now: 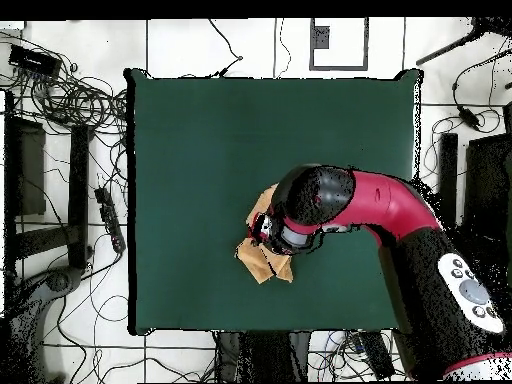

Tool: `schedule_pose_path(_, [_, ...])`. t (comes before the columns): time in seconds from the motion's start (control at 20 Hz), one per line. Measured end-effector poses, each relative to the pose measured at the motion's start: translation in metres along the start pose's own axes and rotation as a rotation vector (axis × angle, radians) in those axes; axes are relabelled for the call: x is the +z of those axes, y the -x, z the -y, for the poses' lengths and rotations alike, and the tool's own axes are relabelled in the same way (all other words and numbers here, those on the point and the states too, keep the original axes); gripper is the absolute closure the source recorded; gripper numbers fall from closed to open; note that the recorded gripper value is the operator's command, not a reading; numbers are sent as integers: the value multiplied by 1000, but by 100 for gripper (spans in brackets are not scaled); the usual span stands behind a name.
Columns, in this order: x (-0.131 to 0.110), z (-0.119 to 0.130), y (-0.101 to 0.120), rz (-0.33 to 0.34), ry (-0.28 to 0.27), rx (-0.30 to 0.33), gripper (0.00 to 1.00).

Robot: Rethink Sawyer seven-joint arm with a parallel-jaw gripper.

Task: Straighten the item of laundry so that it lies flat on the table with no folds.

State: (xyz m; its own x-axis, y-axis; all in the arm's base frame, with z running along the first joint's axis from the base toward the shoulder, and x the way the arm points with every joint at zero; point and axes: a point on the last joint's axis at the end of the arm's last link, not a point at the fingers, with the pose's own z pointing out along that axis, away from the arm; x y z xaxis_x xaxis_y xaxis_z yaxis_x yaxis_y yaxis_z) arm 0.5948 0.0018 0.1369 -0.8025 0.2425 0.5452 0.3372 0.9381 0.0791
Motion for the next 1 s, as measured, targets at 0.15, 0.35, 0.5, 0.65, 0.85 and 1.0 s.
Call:
schedule_pose_path(0.15, [5, 3, 5, 32, -20, -10, 0])
schedule_pose_path(0.35, [19, 15, 21, 89, -29, -24, 0])
schedule_pose_path(0.5, [27, 27, 32, 116, -7, -23, 0])
schedule_pose_path(0.65, [34, 51, 47, 130, 51, -15, 0])
schedule_pose_path(0.85, [48, 91, 66, 112, 153, -8, 0])
schedule_pose_path(1.0, [68, 123, 84, 88, 249, -22, 0])
